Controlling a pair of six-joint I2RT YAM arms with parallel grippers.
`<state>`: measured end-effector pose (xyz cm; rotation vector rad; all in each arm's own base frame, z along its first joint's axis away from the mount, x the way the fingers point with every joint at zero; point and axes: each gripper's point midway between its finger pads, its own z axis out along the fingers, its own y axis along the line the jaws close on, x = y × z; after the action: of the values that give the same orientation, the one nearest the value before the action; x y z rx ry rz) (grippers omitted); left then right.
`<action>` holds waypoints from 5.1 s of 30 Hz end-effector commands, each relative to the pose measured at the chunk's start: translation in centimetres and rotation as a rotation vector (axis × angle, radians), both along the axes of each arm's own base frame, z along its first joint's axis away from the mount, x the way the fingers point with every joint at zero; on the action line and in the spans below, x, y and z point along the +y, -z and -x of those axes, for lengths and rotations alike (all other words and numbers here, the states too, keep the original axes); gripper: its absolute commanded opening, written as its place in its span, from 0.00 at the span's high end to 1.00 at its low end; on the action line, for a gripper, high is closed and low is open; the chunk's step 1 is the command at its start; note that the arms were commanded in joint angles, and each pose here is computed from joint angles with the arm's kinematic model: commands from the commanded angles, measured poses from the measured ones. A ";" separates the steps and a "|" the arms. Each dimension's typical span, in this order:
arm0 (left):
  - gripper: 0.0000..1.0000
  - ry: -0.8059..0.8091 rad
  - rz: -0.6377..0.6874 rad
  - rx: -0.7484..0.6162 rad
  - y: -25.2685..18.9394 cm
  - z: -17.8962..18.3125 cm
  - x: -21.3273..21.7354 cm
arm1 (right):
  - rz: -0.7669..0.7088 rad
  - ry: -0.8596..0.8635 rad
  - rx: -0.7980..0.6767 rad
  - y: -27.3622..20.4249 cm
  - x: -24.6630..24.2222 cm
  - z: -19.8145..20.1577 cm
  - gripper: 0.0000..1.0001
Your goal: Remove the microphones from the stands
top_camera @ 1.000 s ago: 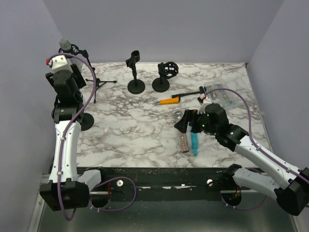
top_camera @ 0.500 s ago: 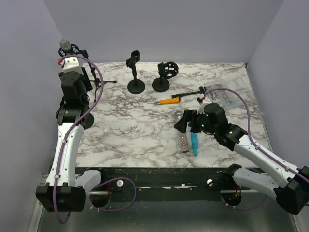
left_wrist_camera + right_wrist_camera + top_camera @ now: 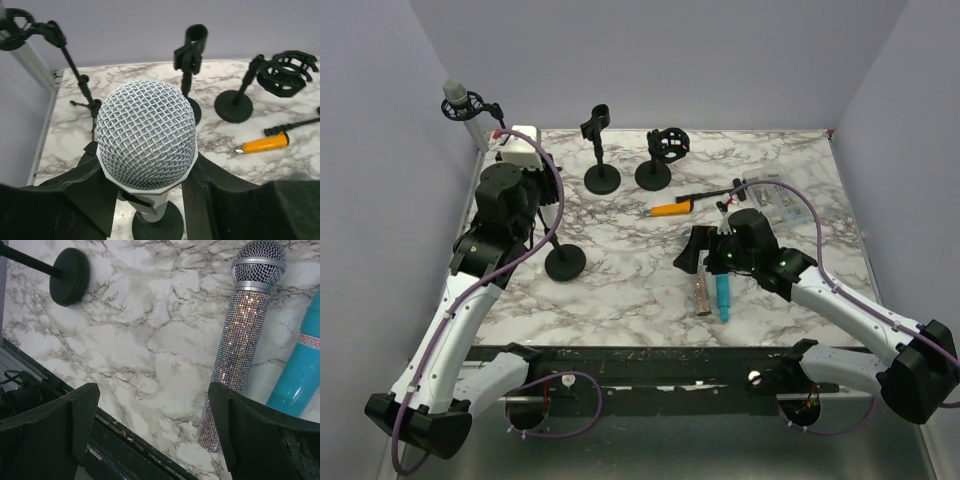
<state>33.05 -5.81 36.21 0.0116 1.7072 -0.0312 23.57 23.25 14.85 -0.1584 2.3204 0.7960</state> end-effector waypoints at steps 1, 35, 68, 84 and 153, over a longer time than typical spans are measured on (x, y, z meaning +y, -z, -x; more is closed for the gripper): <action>1.00 0.179 0.036 -0.065 -2.5 1.2 -4.6 | 0.002 0.029 -0.001 -0.8 0.2 -1.1 0.00; 0.94 0.681 0.204 -0.012 -2.9 9.4 -17.8 | -0.144 -0.135 -0.230 -7.2 7.3 0.1 0.00; 0.01 0.771 0.221 -0.296 -8.2 14.5 -13.8 | -0.121 -0.165 -0.398 -16.2 10.4 0.1 0.00; 0.02 0.486 0.247 -0.368 -8.3 12.8 -8.5 | 0.000 -0.107 -0.598 -22.1 13.9 1.3 0.20; 0.10 1.410 0.112 -0.122 4.1 10.1 -16.6 | -0.120 -0.795 -0.785 -21.1 12.2 1.7 0.99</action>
<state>23.34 -21.81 31.96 0.9892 1.3522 -1.1546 22.36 35.28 34.82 -1.1443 1.4459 0.9597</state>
